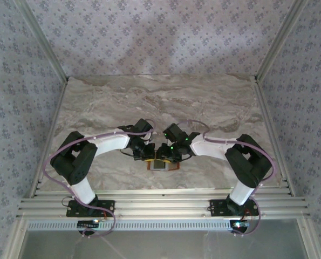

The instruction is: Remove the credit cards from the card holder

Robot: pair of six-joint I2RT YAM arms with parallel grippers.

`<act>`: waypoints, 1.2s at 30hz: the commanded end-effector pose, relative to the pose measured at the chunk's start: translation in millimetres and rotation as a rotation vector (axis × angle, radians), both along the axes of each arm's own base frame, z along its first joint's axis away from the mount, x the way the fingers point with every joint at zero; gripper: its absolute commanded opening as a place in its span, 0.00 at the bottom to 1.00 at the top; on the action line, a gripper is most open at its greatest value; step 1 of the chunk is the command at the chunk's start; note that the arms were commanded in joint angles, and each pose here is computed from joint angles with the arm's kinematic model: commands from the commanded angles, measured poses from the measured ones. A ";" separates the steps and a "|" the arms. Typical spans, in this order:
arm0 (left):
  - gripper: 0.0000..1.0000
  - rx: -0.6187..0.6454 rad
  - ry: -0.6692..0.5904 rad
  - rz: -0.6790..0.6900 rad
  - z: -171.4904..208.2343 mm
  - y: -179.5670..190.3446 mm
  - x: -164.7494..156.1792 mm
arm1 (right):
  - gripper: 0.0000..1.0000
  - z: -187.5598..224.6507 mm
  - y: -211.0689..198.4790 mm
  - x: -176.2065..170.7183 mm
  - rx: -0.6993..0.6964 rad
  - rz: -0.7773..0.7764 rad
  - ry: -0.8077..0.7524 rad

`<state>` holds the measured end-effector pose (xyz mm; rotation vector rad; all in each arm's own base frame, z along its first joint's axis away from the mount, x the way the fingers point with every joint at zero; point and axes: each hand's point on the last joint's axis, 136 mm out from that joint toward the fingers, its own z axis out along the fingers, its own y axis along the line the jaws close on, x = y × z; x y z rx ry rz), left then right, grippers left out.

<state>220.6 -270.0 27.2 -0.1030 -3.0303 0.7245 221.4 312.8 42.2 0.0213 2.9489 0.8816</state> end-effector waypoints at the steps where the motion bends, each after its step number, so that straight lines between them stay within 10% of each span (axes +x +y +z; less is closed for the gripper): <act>1: 0.07 0.043 0.021 -0.009 -10.6 8.1 -7.6 | 0.35 -7.1 -16.2 -2.8 -0.126 0.011 -0.002; 36: 0.07 -0.009 -0.002 -0.065 12.5 -16.7 -7.2 | 0.34 0.8 -27.6 3.0 -0.060 -0.019 -0.009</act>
